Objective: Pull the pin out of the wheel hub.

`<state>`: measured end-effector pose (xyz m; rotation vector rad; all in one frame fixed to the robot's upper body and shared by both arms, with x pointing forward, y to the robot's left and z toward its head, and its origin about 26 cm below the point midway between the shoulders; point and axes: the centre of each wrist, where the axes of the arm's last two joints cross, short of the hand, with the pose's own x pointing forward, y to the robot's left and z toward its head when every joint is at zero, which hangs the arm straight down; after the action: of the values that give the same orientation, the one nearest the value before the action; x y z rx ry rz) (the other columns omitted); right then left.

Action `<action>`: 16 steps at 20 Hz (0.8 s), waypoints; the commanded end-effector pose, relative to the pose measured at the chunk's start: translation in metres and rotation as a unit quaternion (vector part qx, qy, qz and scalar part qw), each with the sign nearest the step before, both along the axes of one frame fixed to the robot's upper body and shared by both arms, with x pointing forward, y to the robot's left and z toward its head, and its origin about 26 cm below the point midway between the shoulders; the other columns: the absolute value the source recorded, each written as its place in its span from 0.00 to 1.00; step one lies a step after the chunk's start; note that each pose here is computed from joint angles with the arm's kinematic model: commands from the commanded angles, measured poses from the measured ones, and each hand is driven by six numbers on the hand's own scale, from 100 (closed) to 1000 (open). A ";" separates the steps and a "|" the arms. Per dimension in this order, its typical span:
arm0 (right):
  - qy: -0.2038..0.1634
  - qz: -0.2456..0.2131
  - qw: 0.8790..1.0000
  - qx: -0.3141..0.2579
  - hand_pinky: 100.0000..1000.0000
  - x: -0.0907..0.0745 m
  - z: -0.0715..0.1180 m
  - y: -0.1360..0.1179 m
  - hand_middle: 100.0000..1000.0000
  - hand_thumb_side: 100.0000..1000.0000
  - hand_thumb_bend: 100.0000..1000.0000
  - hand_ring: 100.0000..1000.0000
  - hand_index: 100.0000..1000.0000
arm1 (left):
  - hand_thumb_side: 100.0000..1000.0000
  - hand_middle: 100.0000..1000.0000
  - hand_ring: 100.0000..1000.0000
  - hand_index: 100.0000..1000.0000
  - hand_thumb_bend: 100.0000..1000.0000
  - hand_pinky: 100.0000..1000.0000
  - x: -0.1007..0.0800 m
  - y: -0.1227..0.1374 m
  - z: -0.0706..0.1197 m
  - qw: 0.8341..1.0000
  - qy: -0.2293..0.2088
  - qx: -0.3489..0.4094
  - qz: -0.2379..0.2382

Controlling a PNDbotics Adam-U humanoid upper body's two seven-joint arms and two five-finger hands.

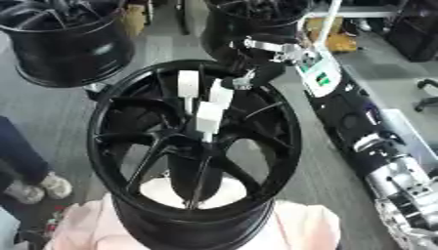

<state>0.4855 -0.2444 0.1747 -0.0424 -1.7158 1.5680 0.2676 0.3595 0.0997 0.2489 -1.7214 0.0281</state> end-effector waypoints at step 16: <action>-0.018 0.057 0.997 -0.056 0.72 -0.004 0.027 -0.006 0.76 0.39 0.33 0.68 0.85 | 0.84 0.55 0.57 0.62 0.00 0.66 0.000 0.001 0.008 1.000 -0.010 0.011 -0.004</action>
<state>0.4809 -0.2429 0.1853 -0.0179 -1.6901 1.6005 0.2675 0.3595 0.0997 0.2487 -1.7211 0.0279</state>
